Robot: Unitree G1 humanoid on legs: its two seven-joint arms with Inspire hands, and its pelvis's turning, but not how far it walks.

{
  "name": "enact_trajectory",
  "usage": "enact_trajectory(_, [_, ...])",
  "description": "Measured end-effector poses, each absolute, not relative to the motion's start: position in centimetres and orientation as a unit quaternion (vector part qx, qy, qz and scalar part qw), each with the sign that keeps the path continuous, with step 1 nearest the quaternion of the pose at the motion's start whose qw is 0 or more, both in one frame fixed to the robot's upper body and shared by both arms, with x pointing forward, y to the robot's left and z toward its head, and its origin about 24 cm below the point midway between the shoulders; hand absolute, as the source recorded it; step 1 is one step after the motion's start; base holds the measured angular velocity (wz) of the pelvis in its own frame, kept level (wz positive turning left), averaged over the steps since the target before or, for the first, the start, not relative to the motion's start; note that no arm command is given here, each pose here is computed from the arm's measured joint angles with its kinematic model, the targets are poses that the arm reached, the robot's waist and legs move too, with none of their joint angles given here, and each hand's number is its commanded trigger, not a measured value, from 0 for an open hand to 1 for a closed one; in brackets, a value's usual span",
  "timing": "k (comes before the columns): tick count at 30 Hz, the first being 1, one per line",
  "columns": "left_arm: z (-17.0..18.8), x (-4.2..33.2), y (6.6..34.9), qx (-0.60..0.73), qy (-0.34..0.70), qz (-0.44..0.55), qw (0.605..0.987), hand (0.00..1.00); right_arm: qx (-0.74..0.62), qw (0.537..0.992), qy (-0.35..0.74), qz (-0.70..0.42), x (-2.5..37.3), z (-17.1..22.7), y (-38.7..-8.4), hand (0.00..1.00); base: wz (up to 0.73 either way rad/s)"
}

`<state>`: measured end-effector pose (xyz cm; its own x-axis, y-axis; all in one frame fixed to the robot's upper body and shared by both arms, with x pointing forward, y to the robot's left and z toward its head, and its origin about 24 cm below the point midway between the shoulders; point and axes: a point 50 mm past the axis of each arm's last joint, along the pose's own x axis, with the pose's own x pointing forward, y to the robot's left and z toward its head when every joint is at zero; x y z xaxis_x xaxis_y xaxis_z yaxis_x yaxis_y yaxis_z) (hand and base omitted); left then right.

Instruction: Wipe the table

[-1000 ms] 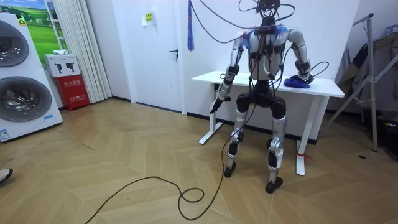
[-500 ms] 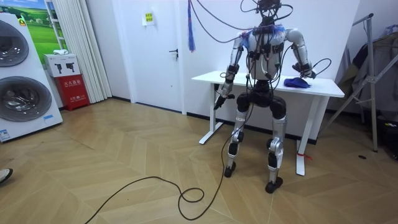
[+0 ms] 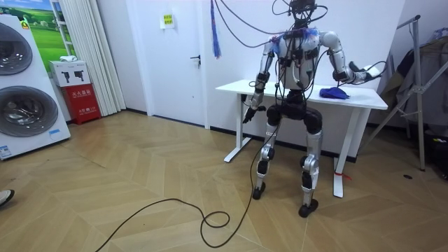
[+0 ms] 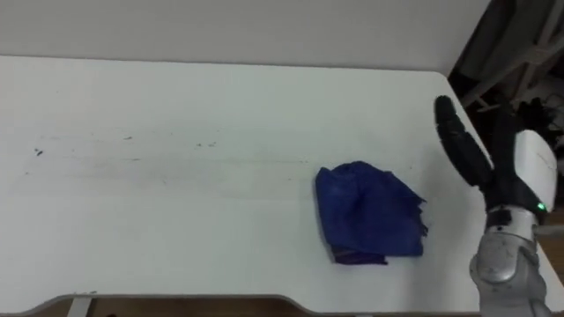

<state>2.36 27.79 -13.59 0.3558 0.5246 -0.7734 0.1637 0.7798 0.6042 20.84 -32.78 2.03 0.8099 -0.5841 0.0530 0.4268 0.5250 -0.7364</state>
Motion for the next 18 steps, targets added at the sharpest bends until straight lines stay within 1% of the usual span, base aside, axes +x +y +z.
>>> enact_trajectory(2, [-13.4,2.0,28.3,0.306,0.559,0.132,0.759,0.00,-0.379,0.858,0.111,-0.329,19.8,2.1,-34.3,0.00,-0.05])
enact_trajectory(4, [-13.2,1.4,28.9,0.302,0.565,0.148,0.754,0.00,-0.353,0.842,0.144,-0.381,18.1,1.6,-36.7,0.00,0.00])
enact_trajectory(8, [-13.0,0.6,29.5,0.300,0.571,0.162,0.747,0.00,-0.320,0.813,0.174,-0.454,15.7,1.2,-39.3,0.00,-0.10])
enact_trajectory(10, [-12.8,0.2,30.0,0.296,0.575,0.177,0.742,0.00,-0.293,0.791,0.212,-0.493,13.7,0.3,-41.0,0.00,-0.10])
enact_trajectory(13, [-12.8,-0.7,30.2,0.295,0.584,0.183,0.734,0.00,-0.269,0.758,0.265,-0.531,11.1,-0.9,-42.5,0.00,-0.13])
enact_trajectory(14, [-12.7,-0.9,30.3,0.293,0.586,0.186,0.732,0.00,-0.262,0.752,0.276,-0.539,10.5,-1.3,-42.7,0.00,-0.16])
enact_trajectory(16, [-12.6,-1.1,30.6,0.290,0.588,0.196,0.729,0.00,-0.219,0.721,0.324,-0.572,7.7,-2.8,-43.2,0.00,-0.06])
enact_trajectory(18, [-12.6,-1.2,30.6,0.290,0.589,0.196,0.728,0.00,-0.201,0.700,0.359,-0.583,5.5,-3.8,-43.2,0.00,0.00])
